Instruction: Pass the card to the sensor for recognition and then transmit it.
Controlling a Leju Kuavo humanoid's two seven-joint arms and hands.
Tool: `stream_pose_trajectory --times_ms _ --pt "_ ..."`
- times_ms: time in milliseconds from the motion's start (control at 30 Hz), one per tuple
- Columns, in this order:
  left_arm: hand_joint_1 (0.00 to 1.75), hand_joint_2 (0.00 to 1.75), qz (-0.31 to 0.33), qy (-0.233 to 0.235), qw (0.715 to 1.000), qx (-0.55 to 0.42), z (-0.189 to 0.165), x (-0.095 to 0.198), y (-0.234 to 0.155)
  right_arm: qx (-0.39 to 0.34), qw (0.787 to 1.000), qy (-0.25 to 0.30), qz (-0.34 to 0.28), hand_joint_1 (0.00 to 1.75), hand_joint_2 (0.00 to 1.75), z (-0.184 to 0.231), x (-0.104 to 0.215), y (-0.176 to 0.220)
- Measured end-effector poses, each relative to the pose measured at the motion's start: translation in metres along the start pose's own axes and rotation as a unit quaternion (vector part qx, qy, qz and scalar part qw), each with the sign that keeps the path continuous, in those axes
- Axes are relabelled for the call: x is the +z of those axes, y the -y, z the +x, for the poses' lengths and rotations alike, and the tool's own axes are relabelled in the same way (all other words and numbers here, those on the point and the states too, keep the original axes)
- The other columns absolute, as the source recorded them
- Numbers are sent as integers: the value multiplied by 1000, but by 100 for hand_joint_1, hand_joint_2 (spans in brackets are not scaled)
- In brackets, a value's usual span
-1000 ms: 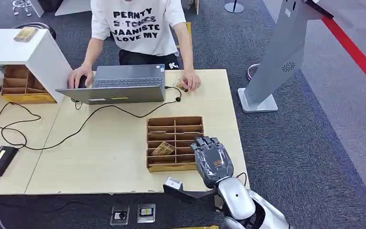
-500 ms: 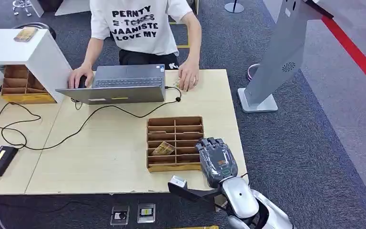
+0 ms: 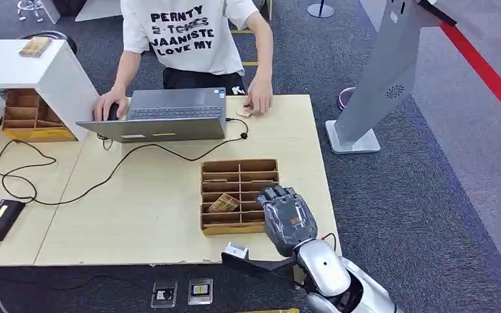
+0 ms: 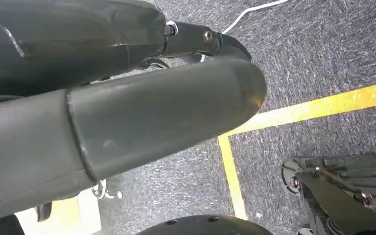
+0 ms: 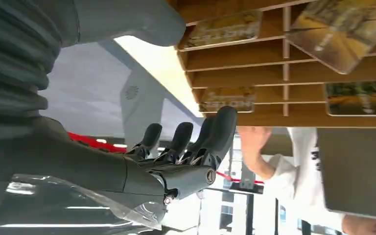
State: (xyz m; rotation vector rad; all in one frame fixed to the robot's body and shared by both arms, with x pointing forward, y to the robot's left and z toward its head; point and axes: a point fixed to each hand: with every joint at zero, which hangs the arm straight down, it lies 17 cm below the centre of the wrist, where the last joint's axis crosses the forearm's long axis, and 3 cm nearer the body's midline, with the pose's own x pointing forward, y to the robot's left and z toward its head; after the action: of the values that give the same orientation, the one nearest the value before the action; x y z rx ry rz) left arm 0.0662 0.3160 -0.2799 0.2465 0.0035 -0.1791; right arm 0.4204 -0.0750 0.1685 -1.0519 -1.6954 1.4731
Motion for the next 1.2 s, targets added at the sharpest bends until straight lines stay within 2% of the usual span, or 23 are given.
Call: stream_pose_trajectory --times_ms 233,667,1000,1200 --pt "0 0 0 -1 1000 3 0 0 0 -21 1000 19 -8 63 175 15 -9 -1" --pt "0 0 3 -1 1000 5 0 0 -1 -32 999 15 3 59 175 10 -24 -20" --pt "0 0 4 -2 1000 10 0 0 -1 -28 999 6 21 73 175 -4 -30 -39" --pt "0 0 5 -4 1000 14 0 0 -1 -24 999 4 28 72 175 -8 -33 -49"
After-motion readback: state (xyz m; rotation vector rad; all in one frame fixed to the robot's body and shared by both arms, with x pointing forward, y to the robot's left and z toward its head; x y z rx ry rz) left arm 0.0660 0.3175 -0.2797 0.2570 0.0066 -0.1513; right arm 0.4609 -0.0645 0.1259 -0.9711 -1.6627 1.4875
